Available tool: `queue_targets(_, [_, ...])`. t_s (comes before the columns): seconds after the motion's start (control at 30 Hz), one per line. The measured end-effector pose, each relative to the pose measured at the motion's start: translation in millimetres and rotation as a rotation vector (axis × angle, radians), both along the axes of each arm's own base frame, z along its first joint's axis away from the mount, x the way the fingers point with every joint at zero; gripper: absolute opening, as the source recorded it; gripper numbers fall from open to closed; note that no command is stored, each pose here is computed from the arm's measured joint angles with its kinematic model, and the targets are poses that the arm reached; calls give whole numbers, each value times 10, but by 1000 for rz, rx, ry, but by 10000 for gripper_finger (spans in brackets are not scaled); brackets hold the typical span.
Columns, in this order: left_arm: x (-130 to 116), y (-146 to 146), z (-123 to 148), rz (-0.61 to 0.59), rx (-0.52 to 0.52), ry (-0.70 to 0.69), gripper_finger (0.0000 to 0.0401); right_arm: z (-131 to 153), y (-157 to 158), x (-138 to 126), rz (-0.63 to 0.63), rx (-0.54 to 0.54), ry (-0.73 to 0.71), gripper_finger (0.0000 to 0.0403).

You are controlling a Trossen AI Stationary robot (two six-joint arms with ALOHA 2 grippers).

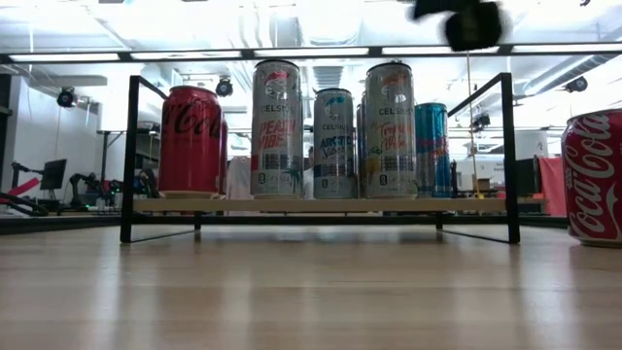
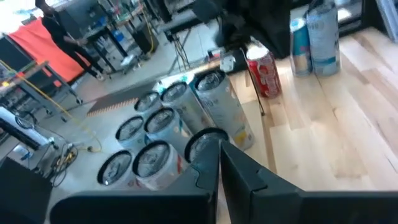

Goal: Place canned beverage on shelf
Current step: Adjust the white and yellow soda cans

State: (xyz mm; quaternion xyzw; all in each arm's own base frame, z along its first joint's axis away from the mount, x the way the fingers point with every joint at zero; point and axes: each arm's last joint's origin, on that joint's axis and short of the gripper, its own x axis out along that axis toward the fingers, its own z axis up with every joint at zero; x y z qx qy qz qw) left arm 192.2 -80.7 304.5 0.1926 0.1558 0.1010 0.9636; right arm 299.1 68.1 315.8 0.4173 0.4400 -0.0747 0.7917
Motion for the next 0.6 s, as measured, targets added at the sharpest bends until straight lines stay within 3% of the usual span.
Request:
queue_targets(0.17, [-93, 50, 4, -9, 13, -29, 0, -84, -6, -323, -142, 78, 342, 9])
queue_targets(0.4, [-100, 54, 7, -13, 30, -26, 0, -105, -99, -732, -274, -1, 705, 9])
queue_targets(0.5, [-93, 50, -1, -14, 31, -22, 0, -106, -134, -851, -303, -66, 821, 9])
queue_targets(0.6, [-91, 49, -3, -11, 22, -24, 0, -128, -137, -862, -281, -73, 815, 9])
